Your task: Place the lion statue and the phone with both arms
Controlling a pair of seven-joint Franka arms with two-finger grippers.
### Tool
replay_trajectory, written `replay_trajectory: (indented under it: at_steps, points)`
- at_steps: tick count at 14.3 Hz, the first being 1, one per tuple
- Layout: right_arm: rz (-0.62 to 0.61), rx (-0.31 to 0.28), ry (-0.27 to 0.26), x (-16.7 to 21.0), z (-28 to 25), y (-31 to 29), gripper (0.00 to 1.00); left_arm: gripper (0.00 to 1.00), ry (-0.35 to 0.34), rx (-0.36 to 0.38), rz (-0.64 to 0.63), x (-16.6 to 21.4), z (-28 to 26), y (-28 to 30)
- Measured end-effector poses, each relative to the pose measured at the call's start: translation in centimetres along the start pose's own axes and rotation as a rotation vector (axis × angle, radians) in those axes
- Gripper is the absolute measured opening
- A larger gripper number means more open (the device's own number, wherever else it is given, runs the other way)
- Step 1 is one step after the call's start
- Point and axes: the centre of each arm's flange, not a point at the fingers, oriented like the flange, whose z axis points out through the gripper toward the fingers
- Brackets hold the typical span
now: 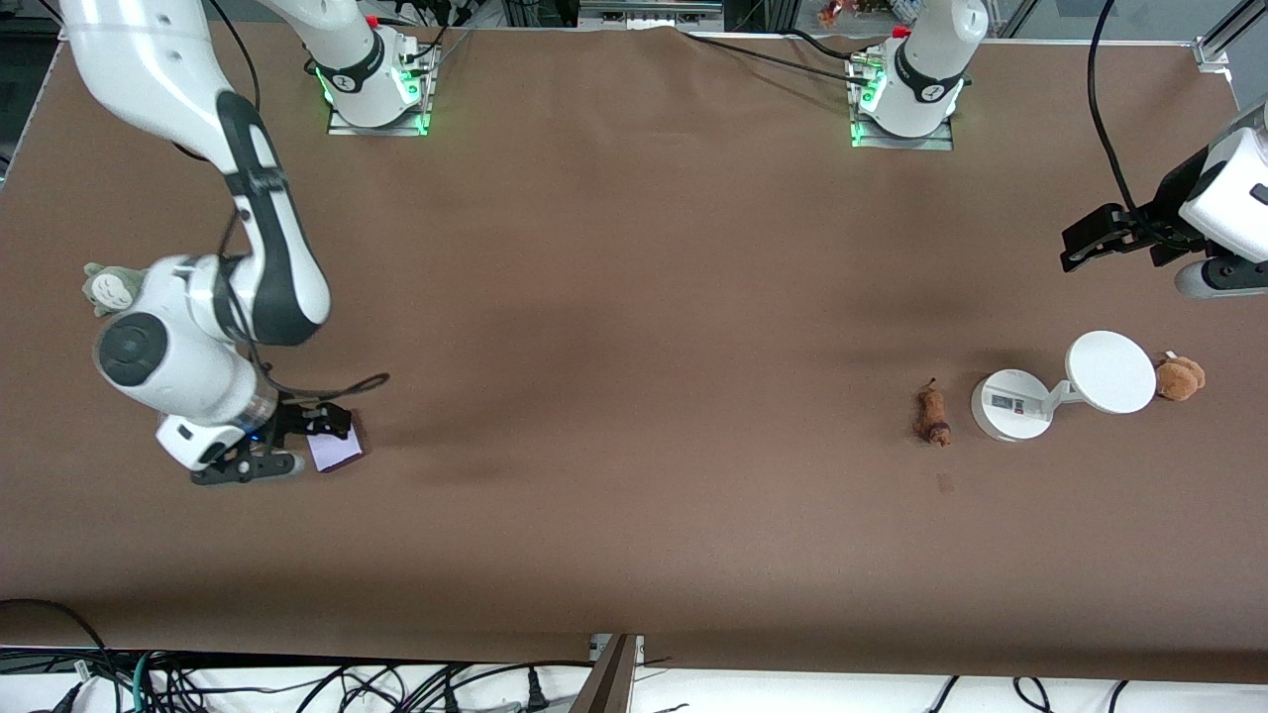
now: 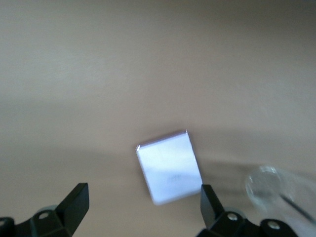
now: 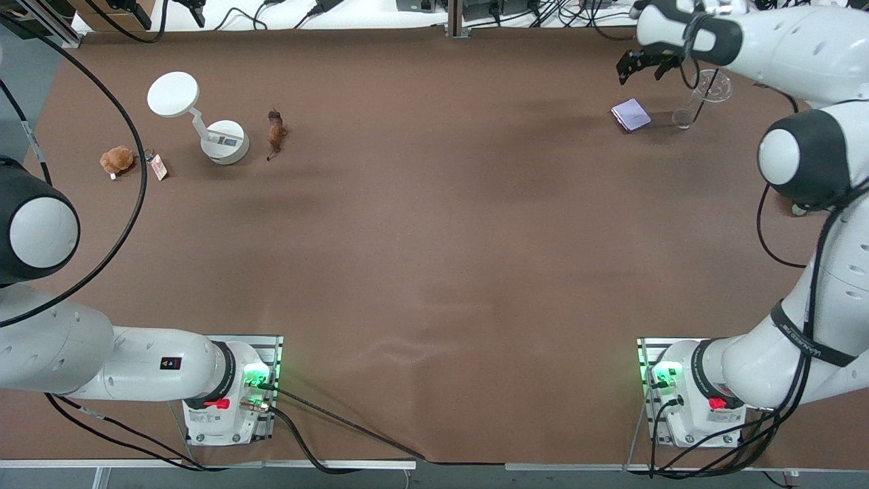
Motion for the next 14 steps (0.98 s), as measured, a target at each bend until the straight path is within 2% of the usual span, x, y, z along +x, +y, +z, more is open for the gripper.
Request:
replay_trajectory:
  at_steps: [3,6,10,14]
  points:
    - [-0.003,0.022,-0.069,-1.0,-8.2,0.1,1.0,1.0,-0.004,0.0,0.002,0.1,0.2,0.1]
    - [-0.007,0.009,-0.123,-1.6,-15.1,0.4,1.0,1.0,-0.015,0.001,0.019,0.4,0.9,0.9]
    - [0.012,-0.009,-0.213,-3.1,-20.3,0.3,1.0,1.0,-0.017,0.002,0.026,0.4,1.0,1.3]
    - [0.045,-0.001,-0.275,-6.8,-25.7,1.6,1.0,1.0,-0.017,0.002,0.026,0.4,1.0,1.2]
